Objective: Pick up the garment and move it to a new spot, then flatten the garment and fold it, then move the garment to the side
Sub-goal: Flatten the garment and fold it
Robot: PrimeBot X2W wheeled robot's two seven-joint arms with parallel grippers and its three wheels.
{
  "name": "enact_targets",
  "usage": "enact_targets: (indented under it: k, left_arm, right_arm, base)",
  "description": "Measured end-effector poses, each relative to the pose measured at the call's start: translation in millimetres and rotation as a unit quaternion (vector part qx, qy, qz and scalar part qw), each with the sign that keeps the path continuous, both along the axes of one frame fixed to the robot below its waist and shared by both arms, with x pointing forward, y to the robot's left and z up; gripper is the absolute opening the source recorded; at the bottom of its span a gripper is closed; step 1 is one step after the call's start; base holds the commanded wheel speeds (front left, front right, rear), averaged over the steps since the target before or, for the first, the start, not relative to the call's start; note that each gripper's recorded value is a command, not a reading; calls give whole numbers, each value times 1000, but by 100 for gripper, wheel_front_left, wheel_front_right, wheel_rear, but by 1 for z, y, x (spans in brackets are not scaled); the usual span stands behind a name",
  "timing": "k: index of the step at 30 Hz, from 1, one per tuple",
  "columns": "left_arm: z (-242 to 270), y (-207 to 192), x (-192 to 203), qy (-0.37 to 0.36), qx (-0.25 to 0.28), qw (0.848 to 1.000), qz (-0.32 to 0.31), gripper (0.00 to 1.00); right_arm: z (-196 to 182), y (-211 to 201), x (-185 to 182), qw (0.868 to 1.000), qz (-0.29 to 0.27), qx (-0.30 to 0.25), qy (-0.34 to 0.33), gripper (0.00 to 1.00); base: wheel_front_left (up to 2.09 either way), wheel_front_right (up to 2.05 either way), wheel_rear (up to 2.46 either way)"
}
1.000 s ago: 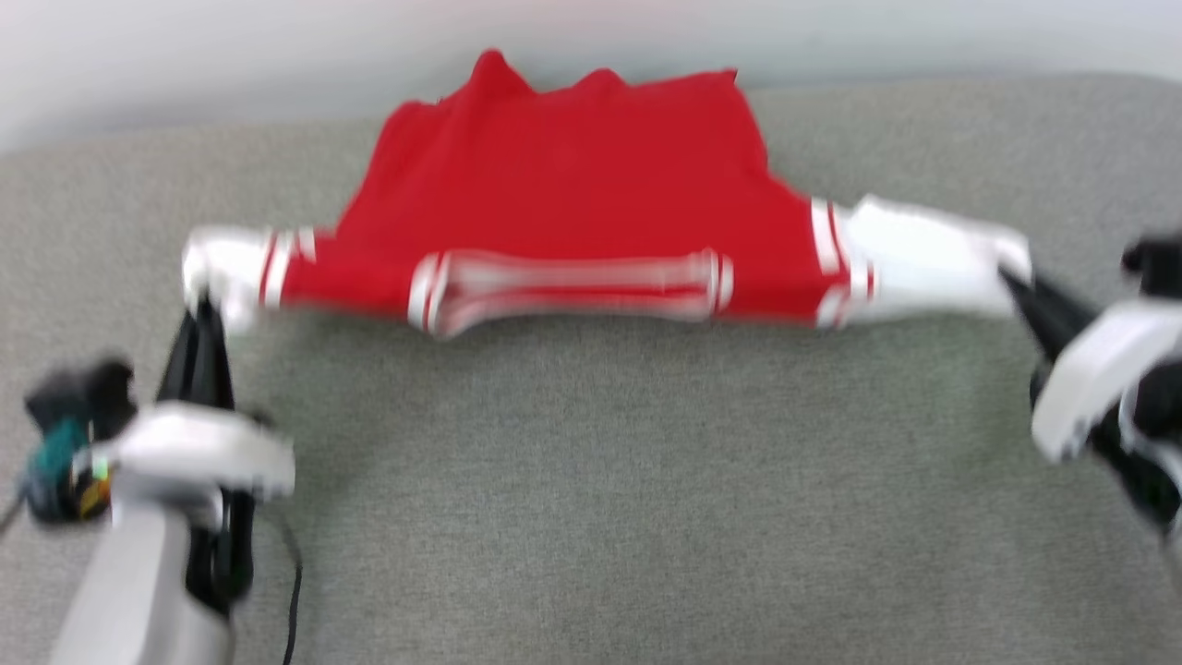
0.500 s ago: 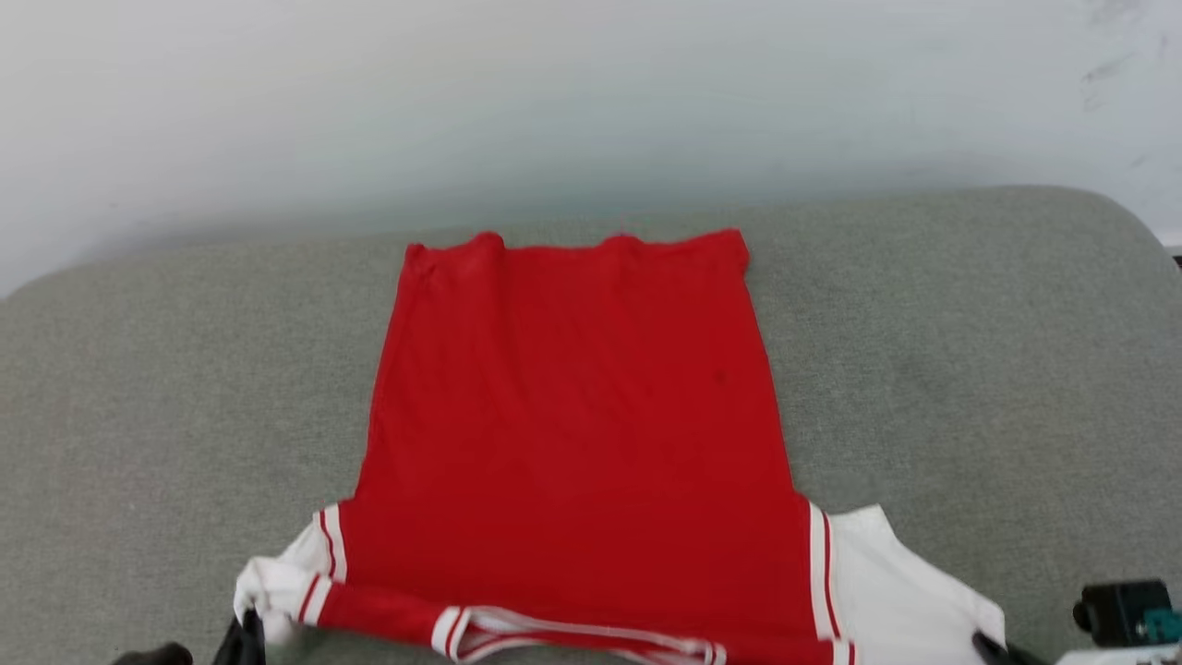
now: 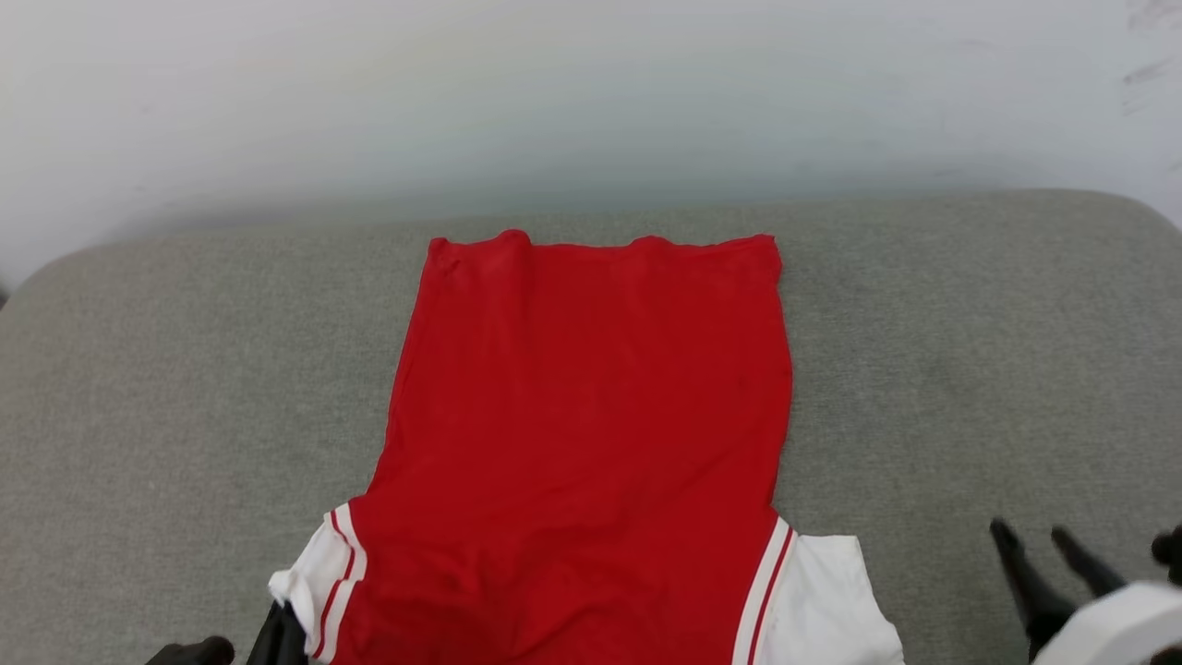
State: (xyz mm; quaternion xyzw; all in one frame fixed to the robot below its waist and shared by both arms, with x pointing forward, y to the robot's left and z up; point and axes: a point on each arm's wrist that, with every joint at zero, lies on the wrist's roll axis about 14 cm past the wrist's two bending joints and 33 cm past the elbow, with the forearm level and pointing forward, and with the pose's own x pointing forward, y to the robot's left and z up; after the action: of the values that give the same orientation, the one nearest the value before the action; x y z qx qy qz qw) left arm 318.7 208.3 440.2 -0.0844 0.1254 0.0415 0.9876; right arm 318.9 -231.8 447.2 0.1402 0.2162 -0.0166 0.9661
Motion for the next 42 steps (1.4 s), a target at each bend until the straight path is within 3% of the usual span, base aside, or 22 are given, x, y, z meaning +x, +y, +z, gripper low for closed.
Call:
enact_targets:
  k: [4,9,16,21,27,37,38,39,40,42]
  left_arm:
    - [9,-7,10,-20,-4,1000,-3,0]
    - [24,-20,30,-52,-13,999,-11,0]
    - [30,-34,61,-83,-27,996,-15,0]
    - [26,-35,78,-92,-29,995,-11,0]
    - [12,-37,89,-79,-28,996,-9,0]
    - [-7,-34,95,-60,-22,998,-5,0]
    - [-8,-33,95,-58,-22,998,-4,0]
    - [-9,-32,95,-57,-22,998,-3,0]
    - [-11,-32,94,-54,-20,998,-3,0]
    - [-13,-32,93,-50,-20,999,-3,0]
  right_arm:
    - [23,-5,46,998,-13,4,-53,100]
    - [37,-4,114,998,3,11,-64,100]
    - [33,4,210,998,55,8,13,100]
    - [12,34,259,988,112,3,106,100]
    - [-27,68,289,970,154,-3,191,100]
    - [-94,106,292,940,187,13,284,100]
    - [-97,106,291,938,188,12,291,79]
    - [-98,106,291,937,189,10,295,30]
    - [-98,106,291,936,189,9,296,0]
    - [-98,105,292,935,190,5,299,0]
  base:
    - [0,0,0]
    - [0,0,0]
    - [0,0,0]
    - [0,0,0]
    - [0,0,0]
    - [0,0,0]
    - [0,0,0]
    - [0,0,0]
    - [0,0,0]
    - [0,0,0]
